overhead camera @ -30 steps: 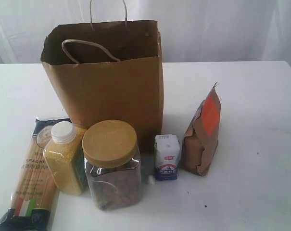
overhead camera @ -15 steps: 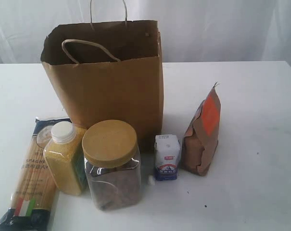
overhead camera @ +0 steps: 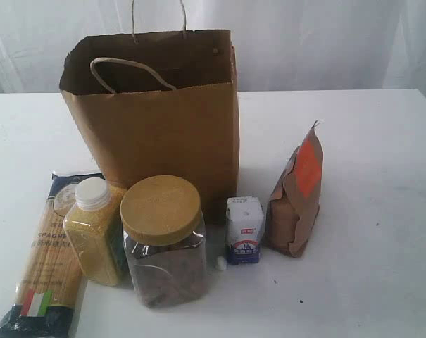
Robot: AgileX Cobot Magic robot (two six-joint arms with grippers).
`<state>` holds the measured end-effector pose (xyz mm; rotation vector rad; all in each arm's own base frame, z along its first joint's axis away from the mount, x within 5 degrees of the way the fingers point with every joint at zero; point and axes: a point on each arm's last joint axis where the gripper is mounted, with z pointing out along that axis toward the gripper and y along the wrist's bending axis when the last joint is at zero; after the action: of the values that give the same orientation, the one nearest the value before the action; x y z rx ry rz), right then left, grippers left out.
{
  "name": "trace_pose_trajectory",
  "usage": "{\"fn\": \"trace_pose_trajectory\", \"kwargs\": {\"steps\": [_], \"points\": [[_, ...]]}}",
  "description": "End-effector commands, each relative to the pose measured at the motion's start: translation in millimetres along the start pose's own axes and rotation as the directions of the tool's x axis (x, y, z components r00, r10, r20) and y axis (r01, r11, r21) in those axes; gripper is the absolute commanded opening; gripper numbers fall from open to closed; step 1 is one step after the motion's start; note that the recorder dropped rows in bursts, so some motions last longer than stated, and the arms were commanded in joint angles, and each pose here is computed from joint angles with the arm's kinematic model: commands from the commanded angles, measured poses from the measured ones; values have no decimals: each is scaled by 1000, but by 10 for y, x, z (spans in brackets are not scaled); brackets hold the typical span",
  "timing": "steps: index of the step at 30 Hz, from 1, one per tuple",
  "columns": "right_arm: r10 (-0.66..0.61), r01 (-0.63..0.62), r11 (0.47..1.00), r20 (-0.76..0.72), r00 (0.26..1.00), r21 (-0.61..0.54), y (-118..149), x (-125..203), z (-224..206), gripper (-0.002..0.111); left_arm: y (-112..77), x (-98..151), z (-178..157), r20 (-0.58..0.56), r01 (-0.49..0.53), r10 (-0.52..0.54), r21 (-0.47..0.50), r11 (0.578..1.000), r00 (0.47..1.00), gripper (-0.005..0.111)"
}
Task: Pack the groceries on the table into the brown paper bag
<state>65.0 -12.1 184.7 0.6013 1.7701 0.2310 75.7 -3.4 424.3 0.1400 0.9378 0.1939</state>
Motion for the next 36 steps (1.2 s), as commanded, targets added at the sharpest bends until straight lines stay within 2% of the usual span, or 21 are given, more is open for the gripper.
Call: {"fn": "trace_pose_trajectory", "kwargs": {"steps": [1,3,7,10,12,13,15,16,17,18,20,21,22,23,24,26,28,30,32,33,36], "points": [[5,-5,1000,1,1000,5,-11,12,-1,0,-141,321,438,-312,40,-3,112,993,950,0],[7,-7,1000,2,1000,3,-9,11,-1,0,-228,527,559,-516,74,33,186,980,856,0],[7,-7,1000,2,1000,3,-9,11,-1,0,-358,802,603,-808,189,134,290,938,574,0],[7,-7,1000,3,1000,2,-8,9,-1,0,-437,841,540,-910,323,165,298,898,381,0],[7,-7,1000,3,1000,2,-8,9,-1,0,-534,834,459,-938,446,184,305,841,294,0],[7,-7,1000,3,1000,2,-8,9,-1,0,-590,805,416,-940,512,199,320,797,276,0],[7,-7,1000,3,1000,2,-8,9,-1,0,-701,765,355,-932,621,220,357,698,289,0],[7,-7,1000,3,1000,2,-8,9,-1,0,-799,749,322,-916,691,210,396,605,341,0],[7,-7,1000,3,1000,2,-8,9,-1,0,-842,747,312,-903,712,199,423,561,380,0],[7,-7,1000,3,1000,2,-8,9,-1,0,-880,759,302,-887,721,193,456,522,420,0],[7,-7,1000,3,1000,2,-8,9,-1,0,-924,807,281,-853,709,183,510,487,488,1],[7,-7,1000,3,1000,2,-8,9,-1,0,-943,914,235,-841,689,190,527,498,507,8],[7,-7,1000,3,1000,2,-8,9,-1,0,-950,986,201,-849,687,186,513,515,494,14],[7,-7,1000,5,1000,1,-7,8,-1,0,-966,1116,119,-858,683,195,499,533,475,28],[7,-7,1000,5,1000,1,-7,8,-1,0,-979,1174,62,-860,686,209,499,530,465,39],[7,-7,1000,5,1000,1,-7,8,-1,0,-1034,1327,-140,-893,738,216,449,503,396,82],[7,-7,1000,5,1000,1,-7,8,-1,0,-1077,1387,-232,-915,779,176,401,482,362,100],[7,-7,1000,5,1000,1,-7,8,-1,0,-1105,1436,-307,-882,761,201,470,448,426,102],[7,-7,1000,5,1000,1,-7,8,-1,0,-1121,1516,-374,-825,699,244,562,443,509,102],[7,-7,1000,5,1000,1,-7,8,-1,0,-1128,1576,-385,-809,653,257,582,485,529,101],[7,-7,1000,5,1000,1,-7,8,-1,0,-1166,1660,-405,-808,607,257,573,550,530,96]]}}
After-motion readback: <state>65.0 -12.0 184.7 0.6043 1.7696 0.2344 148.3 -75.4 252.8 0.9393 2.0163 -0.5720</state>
